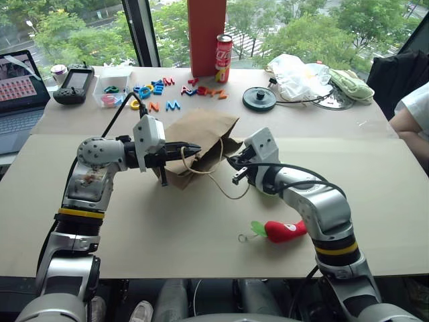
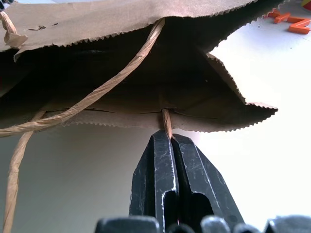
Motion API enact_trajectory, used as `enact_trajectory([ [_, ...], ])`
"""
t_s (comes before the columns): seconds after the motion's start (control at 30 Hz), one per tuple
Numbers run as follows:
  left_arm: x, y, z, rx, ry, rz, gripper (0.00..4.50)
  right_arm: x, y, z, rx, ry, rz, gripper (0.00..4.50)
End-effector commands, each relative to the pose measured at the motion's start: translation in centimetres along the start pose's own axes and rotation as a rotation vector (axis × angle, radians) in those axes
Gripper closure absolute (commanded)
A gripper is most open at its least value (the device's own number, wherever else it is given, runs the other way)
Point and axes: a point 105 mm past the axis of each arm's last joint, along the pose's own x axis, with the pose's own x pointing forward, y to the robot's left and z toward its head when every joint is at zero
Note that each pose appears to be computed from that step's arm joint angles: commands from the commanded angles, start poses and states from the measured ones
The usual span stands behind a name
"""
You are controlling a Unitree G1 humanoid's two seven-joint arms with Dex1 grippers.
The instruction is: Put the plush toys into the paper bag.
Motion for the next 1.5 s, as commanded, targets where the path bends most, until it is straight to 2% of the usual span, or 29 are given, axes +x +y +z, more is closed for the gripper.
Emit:
enact_trajectory([
  [0.03,0.0,0.7,1.2,0.044,-0.027,0.019,4.49,0.1,0.5,0.7,0.018,-0.028,-0.007,4.48],
  [0.27,-0.5,2.1,1.1,-0.004,-0.050,0.090,4.49,0.2,0.6,1.5,0.047,-0.065,-0.041,4.48],
  [0.47,-0.8,2.1,0.3,-0.021,-0.038,0.104,4.49,-0.6,0.3,2.1,0.061,-0.102,-0.051,4.48],
  [0.53,-0.8,2.1,0.2,-0.024,-0.037,0.105,4.49,-0.7,0.0,2.1,0.065,-0.105,-0.069,3.85],
  [0.57,-0.9,2.0,0.1,-0.025,-0.037,0.105,4.49,-0.7,-0.1,2.1,0.066,-0.106,-0.076,3.69],
  [0.7,-0.9,2.0,0.0,-0.028,-0.036,0.104,4.49,-0.7,-0.1,2.0,0.064,-0.105,-0.081,2.25],
  [0.8,-0.9,2.1,0.0,-0.025,-0.034,0.104,4.49,-0.6,-0.1,2.0,0.065,-0.105,-0.084,1.28],
  [0.83,-0.9,2.1,0.0,-0.025,-0.034,0.104,4.49,-0.6,-0.1,2.0,0.066,-0.106,-0.084,1.10],
  [0.87,-0.9,2.2,0.0,-0.025,-0.032,0.106,4.49,-0.6,-0.1,2.0,0.066,-0.109,-0.086,0.64],
  [0.93,-1.0,2.3,-0.1,-0.025,-0.029,0.109,4.49,-0.9,-0.3,2.3,0.071,-0.123,-0.085,0.05],
  [1.13,-0.9,2.4,0.0,-0.038,-0.040,0.117,4.49,-2.1,0.7,3.9,0.103,-0.207,0.023,0.05],
  [1.23,-0.9,3.0,0.7,-0.070,-0.079,0.139,4.49,-1.6,1.2,3.7,0.101,-0.195,0.038,0.05],
  [1.33,-0.9,3.7,1.7,-0.107,-0.125,0.167,4.49,-0.8,1.2,3.3,0.106,-0.181,0.015,0.78],
  [1.5,-0.9,4.2,2.8,-0.166,-0.178,0.187,4.49,-0.1,1.0,2.7,0.113,-0.167,-0.008,2.53],
])
